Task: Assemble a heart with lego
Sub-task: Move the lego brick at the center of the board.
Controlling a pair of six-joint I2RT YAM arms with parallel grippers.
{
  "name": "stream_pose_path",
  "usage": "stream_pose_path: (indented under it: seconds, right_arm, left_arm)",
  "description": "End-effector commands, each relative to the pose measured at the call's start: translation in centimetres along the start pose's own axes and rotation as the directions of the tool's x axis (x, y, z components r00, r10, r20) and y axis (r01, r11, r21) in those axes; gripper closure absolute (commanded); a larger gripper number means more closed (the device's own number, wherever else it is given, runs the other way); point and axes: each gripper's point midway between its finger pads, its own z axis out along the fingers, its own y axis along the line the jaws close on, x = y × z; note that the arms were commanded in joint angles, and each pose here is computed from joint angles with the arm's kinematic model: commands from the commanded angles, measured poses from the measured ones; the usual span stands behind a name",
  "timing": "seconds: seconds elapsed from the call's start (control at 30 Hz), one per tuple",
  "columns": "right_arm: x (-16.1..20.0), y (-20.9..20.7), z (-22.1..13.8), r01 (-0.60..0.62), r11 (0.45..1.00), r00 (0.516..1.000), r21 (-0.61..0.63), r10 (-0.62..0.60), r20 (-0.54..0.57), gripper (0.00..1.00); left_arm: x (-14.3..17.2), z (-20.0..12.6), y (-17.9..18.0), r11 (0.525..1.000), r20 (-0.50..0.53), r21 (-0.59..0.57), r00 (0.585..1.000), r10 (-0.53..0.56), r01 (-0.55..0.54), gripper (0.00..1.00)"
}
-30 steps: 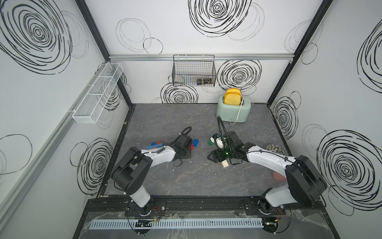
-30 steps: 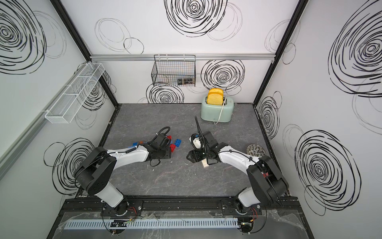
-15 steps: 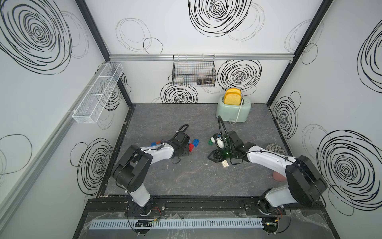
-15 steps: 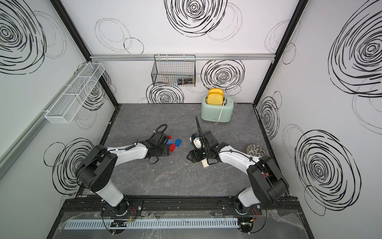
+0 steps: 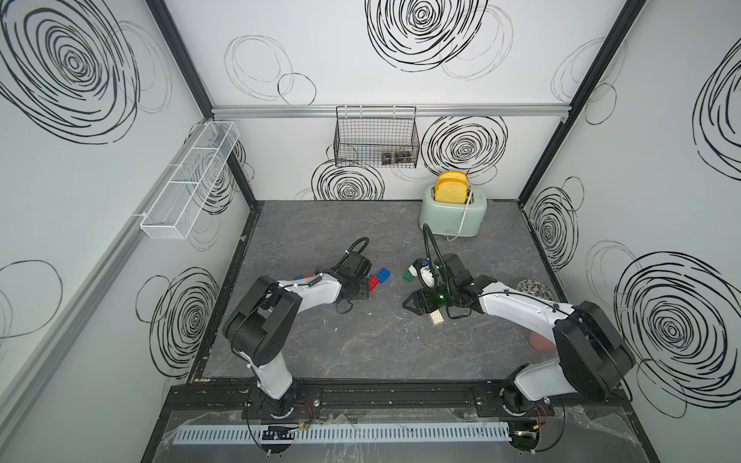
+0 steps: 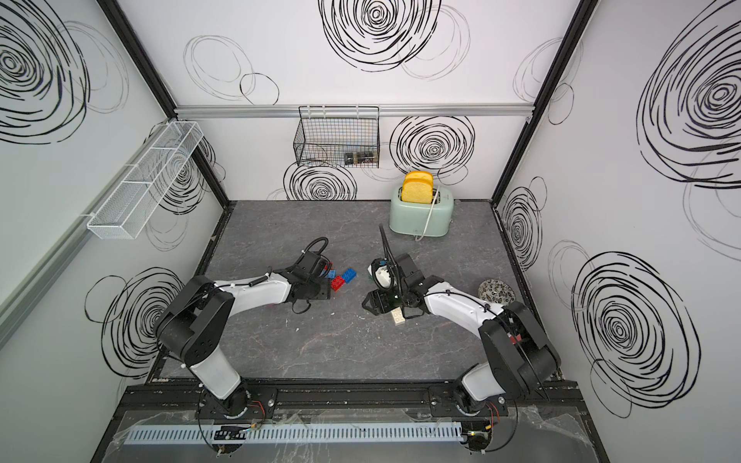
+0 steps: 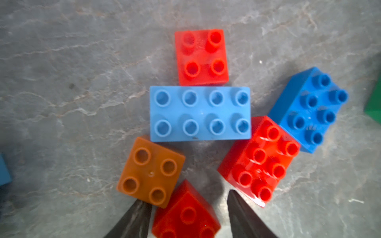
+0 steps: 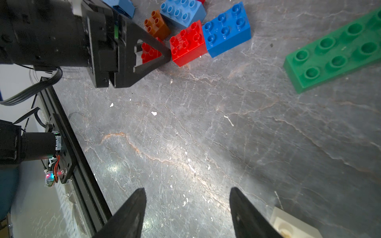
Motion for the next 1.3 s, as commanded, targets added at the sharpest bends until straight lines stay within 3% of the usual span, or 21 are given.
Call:
stream_pose_path:
  seconds: [0.0,0.4,0.7,0.93,1.27]
  right_arm:
    - [0.4,0.0,-0.1,0.011,1.000,1.000,-0.010,-0.011,-0.001,0.33]
    - [0.4,0.0,-0.1,0.011,1.000,1.000,-0.011,-0.011,-0.001,0.33]
    - [0.5,0.0,0.0,0.013,1.000,1.000,-0.013,-0.013,-0.004,0.33]
    - [0.5,0.1,0.0,0.014,1.000,1.000,-0.020,-0.014,-0.006,0.33]
    - [0.6,0.1,0.0,0.018,1.000,1.000,-0.018,-0.019,-0.009,0.34]
  left_arm:
    - [0.8,0.1,-0.3,1.000,-0.028,0.002,0.999,0.028,-0.028,0.39]
    - [3.8,-1.0,-1.1,0.998,-0.062,0.051,0.997,0.036,-0.033,0.40]
    - [3.7,-0.6,-1.8,0.997,-0.066,0.071,0.997,0.042,-0.037,0.41]
    - [2.4,0.1,-0.6,0.997,-0.058,-0.009,0.996,0.072,-0.073,0.48]
    - [1.5,0.4,-0.5,0.993,-0.056,-0.038,0.992,0.111,-0.113,0.63]
